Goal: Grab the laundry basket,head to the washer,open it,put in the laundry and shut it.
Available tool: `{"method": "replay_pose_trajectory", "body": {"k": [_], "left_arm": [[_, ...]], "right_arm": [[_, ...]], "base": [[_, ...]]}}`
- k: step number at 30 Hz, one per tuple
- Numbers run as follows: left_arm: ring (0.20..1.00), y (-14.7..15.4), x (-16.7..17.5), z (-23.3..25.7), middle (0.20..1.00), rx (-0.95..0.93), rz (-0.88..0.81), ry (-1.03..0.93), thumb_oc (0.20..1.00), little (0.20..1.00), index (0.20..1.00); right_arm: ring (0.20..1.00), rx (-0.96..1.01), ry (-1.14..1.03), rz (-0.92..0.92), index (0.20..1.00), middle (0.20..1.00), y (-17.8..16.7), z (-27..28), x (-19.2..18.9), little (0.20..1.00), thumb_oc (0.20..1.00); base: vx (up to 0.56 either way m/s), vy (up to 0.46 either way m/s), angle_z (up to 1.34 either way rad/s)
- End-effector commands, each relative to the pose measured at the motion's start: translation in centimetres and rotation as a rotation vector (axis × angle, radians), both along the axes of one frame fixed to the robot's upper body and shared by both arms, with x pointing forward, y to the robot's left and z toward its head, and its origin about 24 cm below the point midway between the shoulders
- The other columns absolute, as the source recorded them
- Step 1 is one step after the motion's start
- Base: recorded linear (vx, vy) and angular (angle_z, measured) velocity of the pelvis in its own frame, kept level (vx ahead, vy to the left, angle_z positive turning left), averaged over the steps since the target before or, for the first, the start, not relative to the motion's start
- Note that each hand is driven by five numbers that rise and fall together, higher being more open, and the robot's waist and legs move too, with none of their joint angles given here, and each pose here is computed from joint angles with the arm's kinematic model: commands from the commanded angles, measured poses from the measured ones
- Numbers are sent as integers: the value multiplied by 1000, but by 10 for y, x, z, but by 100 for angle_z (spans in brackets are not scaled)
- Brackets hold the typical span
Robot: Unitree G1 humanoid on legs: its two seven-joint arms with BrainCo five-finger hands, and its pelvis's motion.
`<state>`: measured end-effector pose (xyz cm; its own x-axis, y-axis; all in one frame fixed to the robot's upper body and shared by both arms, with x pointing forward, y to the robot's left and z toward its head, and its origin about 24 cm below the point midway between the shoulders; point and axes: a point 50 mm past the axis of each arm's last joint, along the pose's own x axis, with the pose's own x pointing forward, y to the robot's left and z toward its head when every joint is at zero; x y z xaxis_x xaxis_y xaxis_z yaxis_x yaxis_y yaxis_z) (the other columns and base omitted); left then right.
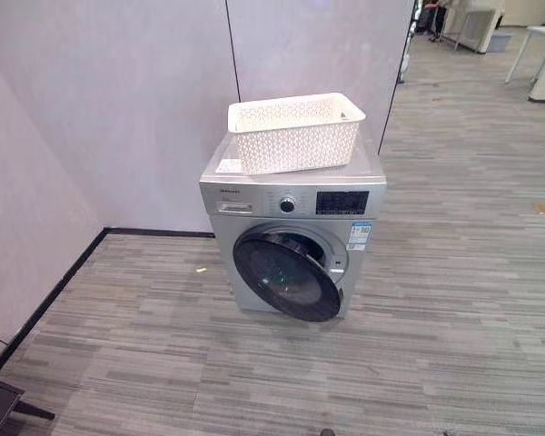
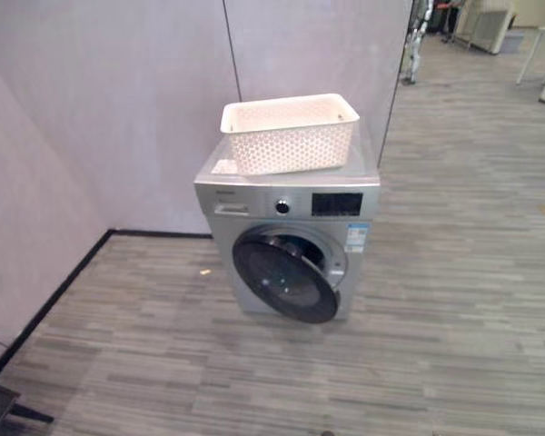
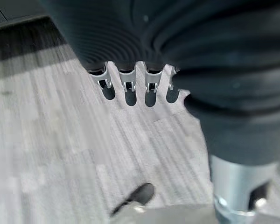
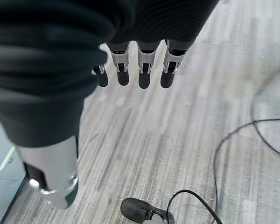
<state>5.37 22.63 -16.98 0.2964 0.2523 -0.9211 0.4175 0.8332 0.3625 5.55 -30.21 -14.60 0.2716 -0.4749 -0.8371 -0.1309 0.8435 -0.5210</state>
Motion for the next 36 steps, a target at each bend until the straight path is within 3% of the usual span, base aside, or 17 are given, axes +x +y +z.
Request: {"method": "replay_pose_trajectory", "body": {"k": [1,9,16,27,36], "left_arm": [[1000,0,58,12,1000,14,-38,-157,1000,1000,1000],[1000,-6,89,22,1000,16,-48,-289,1000,1000,1000],[1000,15,58,16,1000,76,-61,-191,1000,1000,1000],[1000,24,53,18,1000,85,28,-214,1000,1000,1000],[1000,23,54,19,1000,68,91,-241,1000,1000,1000]], "right_arm": [[1000,4,-57,76,1000,1000,6,3,30,1000,1000],[1000,97,-422,436,1000,1000,77,36,151,1000,1000],[1000,123,-609,515,1000,1000,108,72,209,1000,1000],[1000,16,-751,518,1000,1000,101,119,261,1000,1000],[1000,-119,-841,473,1000,1000,72,165,292,1000,1000]], "base": [[0,0,0],[-25,29,13],[34,107,17],[0,74,0],[129,-133,23]]}}
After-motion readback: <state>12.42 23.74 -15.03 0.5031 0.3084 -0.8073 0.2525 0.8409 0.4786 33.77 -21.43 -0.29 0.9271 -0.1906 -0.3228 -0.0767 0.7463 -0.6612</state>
